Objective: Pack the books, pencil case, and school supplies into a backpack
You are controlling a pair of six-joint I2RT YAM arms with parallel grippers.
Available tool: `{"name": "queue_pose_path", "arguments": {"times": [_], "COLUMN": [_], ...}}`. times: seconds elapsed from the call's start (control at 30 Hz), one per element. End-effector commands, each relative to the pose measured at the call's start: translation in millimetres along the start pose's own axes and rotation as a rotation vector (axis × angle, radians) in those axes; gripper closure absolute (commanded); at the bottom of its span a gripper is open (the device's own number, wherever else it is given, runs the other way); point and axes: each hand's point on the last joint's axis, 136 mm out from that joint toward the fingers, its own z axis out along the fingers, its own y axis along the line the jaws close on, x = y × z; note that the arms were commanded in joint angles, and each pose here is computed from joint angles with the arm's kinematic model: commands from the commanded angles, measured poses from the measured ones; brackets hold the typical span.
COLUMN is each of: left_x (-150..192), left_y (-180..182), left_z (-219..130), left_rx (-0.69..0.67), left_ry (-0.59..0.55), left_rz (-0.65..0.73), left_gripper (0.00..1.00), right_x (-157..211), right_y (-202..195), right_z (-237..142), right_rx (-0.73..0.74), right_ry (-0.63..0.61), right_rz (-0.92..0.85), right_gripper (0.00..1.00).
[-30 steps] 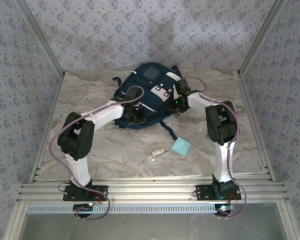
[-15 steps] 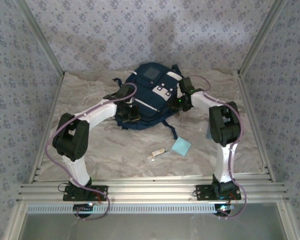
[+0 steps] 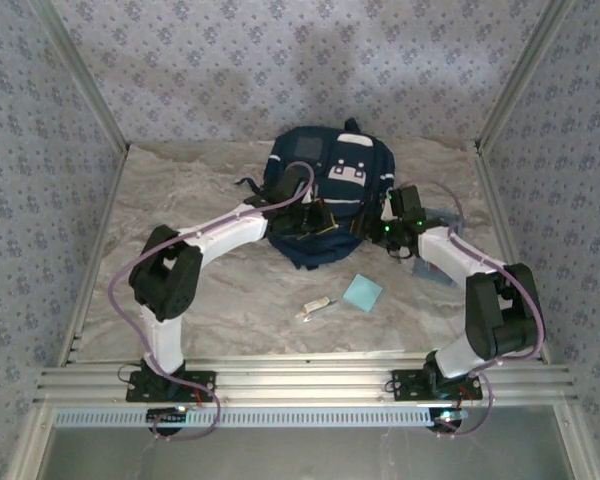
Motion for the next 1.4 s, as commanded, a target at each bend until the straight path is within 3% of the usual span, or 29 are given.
{"name": "queue_pose_path", "arguments": {"times": [0.0, 0.37, 0.87, 0.97, 1.2, 1.37], "left_x": [-12.1, 0.2, 6.0, 10.7, 23.1, 9.1], "left_y": [-58.0, -62.6, -87.2, -94.2, -84.5, -54.9], "left_z": [-4.7, 10.0, 8.9, 6.3, -1.0, -15.2], "left_rx": [0.171, 0.177, 0.246, 0.269, 0.235, 0.14], "left_ry": [-0.03, -0.002, 0.012, 0.026, 0.081, 0.069], "left_rz": [0.034, 0.028, 0.06, 0.074, 0.138, 0.2], "left_gripper": [1.0, 1.0, 1.0, 1.0, 1.0, 1.0], "right_x": [-0.1, -39.0, -46.7, -49.3, -60.7, -59.0], "right_y": [19.2, 4.9, 8.4, 3.9, 5.9, -8.6], "right_z": [-7.8, -41.2, 10.7, 19.4, 26.8, 13.7], "right_rx": [-0.105, -0.128, -0.215, -0.218, -0.228, -0.201], "right_ry": [-0.033, -0.302, -0.245, -0.253, -0.232, -0.22], "right_rz": [0.116, 0.315, 0.503, 0.522, 0.445, 0.38], "right_gripper": [0.38, 0.34, 0.35, 0.43, 1.0, 1.0]}}
